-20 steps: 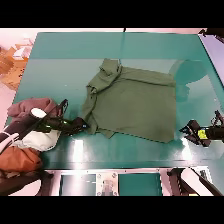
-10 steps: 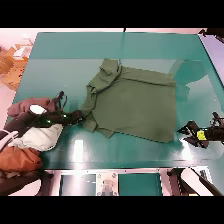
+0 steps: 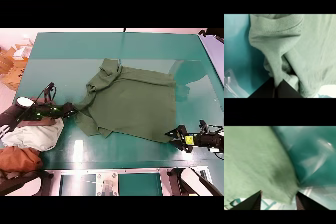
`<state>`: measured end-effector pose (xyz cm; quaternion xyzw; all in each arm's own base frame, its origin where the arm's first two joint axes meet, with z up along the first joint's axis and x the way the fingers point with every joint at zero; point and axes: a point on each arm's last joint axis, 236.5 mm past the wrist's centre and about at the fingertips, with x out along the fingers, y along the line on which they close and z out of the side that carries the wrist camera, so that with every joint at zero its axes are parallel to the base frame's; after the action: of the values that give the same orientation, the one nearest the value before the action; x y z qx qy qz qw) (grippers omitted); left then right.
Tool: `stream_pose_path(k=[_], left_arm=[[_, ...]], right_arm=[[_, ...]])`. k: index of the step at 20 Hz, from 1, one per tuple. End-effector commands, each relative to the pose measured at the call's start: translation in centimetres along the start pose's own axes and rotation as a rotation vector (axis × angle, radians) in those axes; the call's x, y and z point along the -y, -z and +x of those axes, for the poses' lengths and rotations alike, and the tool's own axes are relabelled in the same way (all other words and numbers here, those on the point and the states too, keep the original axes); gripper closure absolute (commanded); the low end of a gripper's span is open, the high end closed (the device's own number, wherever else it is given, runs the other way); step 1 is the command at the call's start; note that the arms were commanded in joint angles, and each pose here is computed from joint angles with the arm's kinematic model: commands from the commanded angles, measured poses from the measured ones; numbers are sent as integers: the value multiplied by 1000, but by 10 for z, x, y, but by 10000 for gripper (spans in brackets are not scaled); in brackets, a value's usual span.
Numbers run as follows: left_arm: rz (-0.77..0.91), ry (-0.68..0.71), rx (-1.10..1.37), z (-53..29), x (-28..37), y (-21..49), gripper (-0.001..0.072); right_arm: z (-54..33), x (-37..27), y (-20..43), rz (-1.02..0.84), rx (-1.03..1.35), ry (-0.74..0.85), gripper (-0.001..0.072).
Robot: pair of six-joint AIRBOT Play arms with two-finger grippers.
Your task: Fold the shirts.
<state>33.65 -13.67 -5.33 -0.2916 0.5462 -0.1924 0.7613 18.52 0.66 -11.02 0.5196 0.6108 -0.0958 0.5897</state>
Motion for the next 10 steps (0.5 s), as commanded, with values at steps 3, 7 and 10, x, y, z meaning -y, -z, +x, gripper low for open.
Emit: stream_pose_path(k=[3,7,10], left_arm=[[9,1,-3,-2,0,0,685],[93,72,8,-22,39,-26,686],[300,169,161,-98,132,-87,686]], right_arm=[[6,-24,-17,-63,79,-122,509],[-20,-81,-14,-136,49,-317,691],[-111,-176,-34,-324,174,-530,690]])
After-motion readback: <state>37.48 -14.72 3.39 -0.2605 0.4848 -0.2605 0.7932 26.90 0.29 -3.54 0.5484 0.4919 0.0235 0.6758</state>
